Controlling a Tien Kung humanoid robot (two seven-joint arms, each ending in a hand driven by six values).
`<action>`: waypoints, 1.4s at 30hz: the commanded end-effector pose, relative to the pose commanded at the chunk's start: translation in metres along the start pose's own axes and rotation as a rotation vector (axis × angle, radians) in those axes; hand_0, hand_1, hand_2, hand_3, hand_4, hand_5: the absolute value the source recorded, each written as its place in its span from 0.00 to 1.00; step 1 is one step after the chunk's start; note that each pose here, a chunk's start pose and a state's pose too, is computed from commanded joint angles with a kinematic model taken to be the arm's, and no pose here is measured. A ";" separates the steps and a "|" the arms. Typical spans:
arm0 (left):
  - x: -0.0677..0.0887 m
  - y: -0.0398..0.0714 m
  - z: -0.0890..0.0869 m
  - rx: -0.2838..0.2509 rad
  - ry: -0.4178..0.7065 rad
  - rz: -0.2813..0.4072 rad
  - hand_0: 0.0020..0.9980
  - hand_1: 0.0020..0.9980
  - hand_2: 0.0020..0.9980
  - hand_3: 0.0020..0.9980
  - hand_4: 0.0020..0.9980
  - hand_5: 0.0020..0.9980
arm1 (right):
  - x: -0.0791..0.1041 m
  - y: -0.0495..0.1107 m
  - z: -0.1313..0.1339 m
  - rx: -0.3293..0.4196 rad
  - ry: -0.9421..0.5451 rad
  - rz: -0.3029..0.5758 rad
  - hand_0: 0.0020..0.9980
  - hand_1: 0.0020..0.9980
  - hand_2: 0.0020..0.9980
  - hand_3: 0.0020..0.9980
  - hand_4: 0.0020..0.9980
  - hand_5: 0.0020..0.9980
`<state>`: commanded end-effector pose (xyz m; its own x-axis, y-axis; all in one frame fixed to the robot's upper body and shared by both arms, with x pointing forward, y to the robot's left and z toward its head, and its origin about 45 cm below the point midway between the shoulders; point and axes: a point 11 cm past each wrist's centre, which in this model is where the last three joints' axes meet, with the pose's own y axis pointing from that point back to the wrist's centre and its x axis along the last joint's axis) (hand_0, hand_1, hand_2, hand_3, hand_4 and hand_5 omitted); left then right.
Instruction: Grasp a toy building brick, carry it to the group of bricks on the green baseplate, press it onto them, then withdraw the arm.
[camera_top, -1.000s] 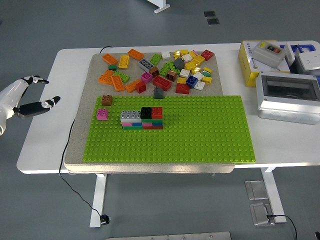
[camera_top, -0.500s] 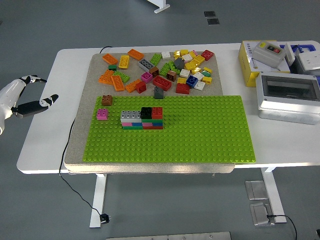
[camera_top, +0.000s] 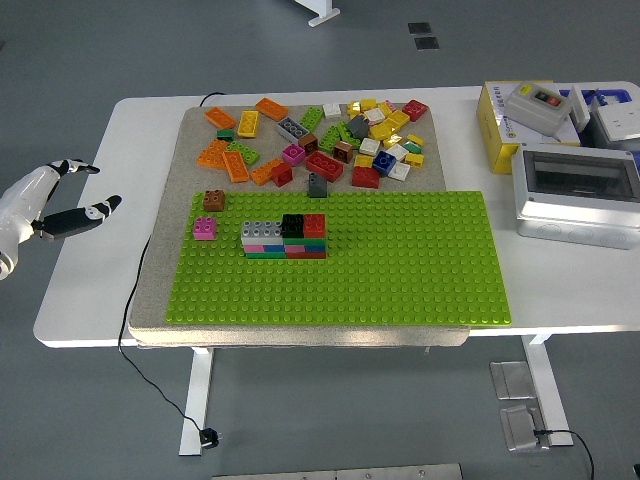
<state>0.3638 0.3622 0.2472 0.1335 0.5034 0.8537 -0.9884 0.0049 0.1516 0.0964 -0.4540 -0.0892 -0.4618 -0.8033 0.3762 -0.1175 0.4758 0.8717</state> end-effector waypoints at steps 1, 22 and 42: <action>-0.001 0.000 0.000 -0.002 -0.001 -0.001 1.00 0.95 0.93 0.80 0.76 0.58 | 0.000 0.000 0.000 0.000 0.000 0.000 0.70 0.67 0.70 0.69 0.36 0.79; 0.003 -0.009 0.012 -0.052 -0.073 -0.012 1.00 0.94 0.93 0.81 0.76 0.55 | 0.001 0.000 -0.003 0.012 -0.011 0.006 0.70 0.68 0.71 0.69 0.36 0.79; -0.002 -0.053 0.020 -0.097 -0.113 -0.020 1.00 0.92 0.91 0.83 0.74 0.50 | 0.001 0.000 -0.005 0.014 -0.035 0.015 0.70 0.68 0.69 0.70 0.36 0.78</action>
